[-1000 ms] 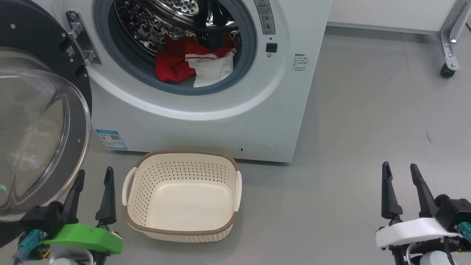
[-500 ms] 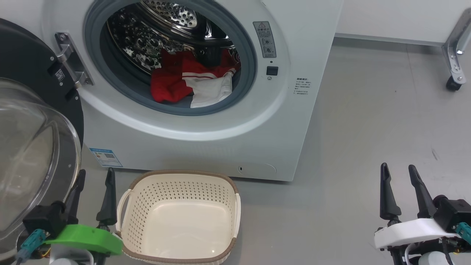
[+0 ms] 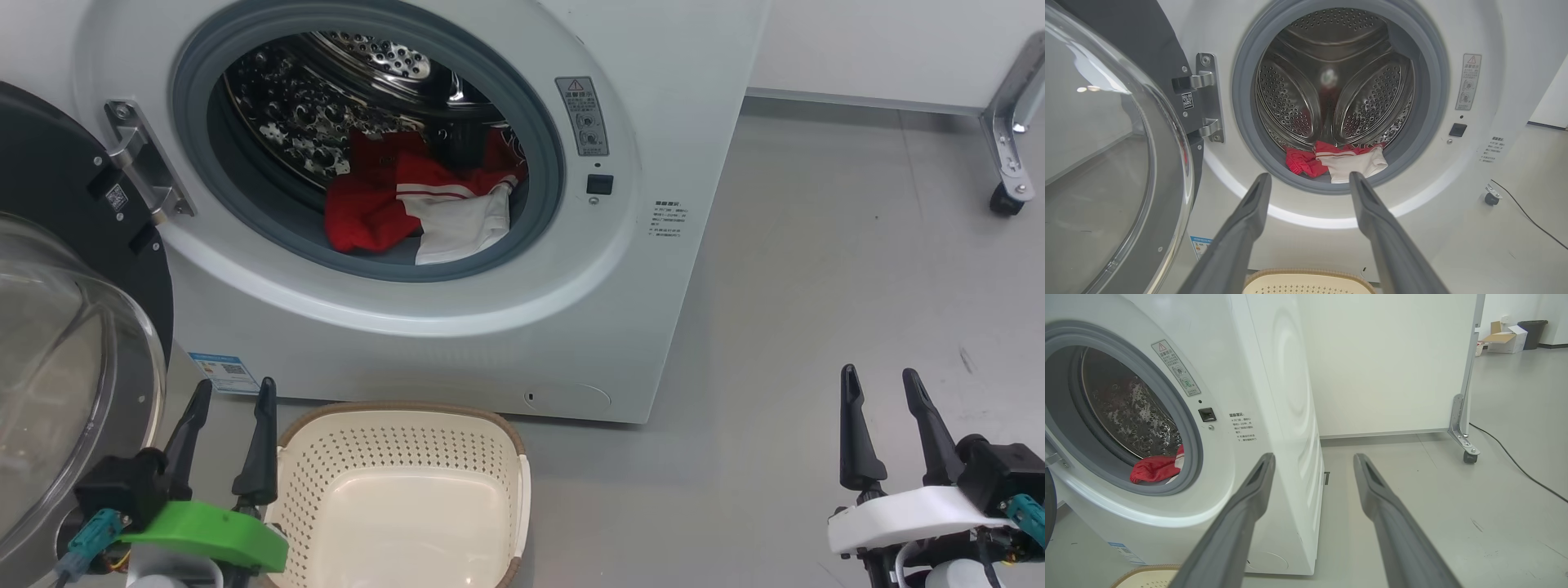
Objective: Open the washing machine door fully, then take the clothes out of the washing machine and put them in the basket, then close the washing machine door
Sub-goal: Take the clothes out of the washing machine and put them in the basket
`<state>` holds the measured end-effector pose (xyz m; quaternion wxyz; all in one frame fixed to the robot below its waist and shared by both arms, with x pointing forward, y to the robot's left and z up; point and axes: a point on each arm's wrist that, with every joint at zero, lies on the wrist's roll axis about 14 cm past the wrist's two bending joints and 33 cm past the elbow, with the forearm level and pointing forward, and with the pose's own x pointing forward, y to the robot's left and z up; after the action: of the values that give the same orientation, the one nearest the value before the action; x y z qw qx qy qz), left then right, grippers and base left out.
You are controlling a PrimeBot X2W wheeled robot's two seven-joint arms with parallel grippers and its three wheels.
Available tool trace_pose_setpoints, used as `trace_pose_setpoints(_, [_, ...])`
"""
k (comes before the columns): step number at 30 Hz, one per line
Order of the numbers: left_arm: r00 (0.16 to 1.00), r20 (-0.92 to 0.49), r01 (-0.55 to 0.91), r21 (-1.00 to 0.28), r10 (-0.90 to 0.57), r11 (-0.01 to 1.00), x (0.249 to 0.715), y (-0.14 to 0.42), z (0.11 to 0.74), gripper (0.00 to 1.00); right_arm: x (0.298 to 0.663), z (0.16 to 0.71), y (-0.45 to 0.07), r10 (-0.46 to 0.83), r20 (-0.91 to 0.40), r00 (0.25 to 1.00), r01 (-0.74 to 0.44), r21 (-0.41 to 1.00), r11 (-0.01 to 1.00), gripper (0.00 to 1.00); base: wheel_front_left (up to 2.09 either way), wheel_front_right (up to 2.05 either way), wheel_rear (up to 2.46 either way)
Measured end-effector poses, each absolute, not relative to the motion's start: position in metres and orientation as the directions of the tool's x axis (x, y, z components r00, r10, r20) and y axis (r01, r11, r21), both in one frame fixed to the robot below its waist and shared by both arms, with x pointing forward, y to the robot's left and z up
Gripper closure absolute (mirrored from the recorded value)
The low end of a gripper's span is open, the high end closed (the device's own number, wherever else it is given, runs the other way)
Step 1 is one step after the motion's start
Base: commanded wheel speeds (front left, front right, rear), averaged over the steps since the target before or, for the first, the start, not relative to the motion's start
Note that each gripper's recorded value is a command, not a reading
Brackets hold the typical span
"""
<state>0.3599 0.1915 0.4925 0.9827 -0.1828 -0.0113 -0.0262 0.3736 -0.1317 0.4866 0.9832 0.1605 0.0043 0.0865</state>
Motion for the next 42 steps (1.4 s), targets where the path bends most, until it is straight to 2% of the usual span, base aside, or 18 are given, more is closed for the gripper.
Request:
trace_pose_setpoints(26, [0.998,0.013,0.058,-0.350,-0.058,0.935,0.363,0.192,0.487,0.00,0.373,0.483,-0.128,0.181,0.009,0.983,-0.175,0.311,0.934,0.00,0.02,-0.02,0.00])
trace_pose_setpoints(37, [0.995,-0.048,0.069,-0.354,-0.091,0.933,0.383,0.186,0.467,0.00,0.373,0.467,-0.140,0.141,-0.039,0.989,-0.122,0.314,0.941,0.00,0.00,0.00,0.00])
trace_pose_setpoints(42, [0.993,-0.050,0.082,-0.404,-0.112,0.911,0.408,0.178,0.467,0.00,0.373,0.458,-0.146,0.117,-0.066,0.991,-0.090,0.322,0.943,0.00,0.00,0.00,0.00])
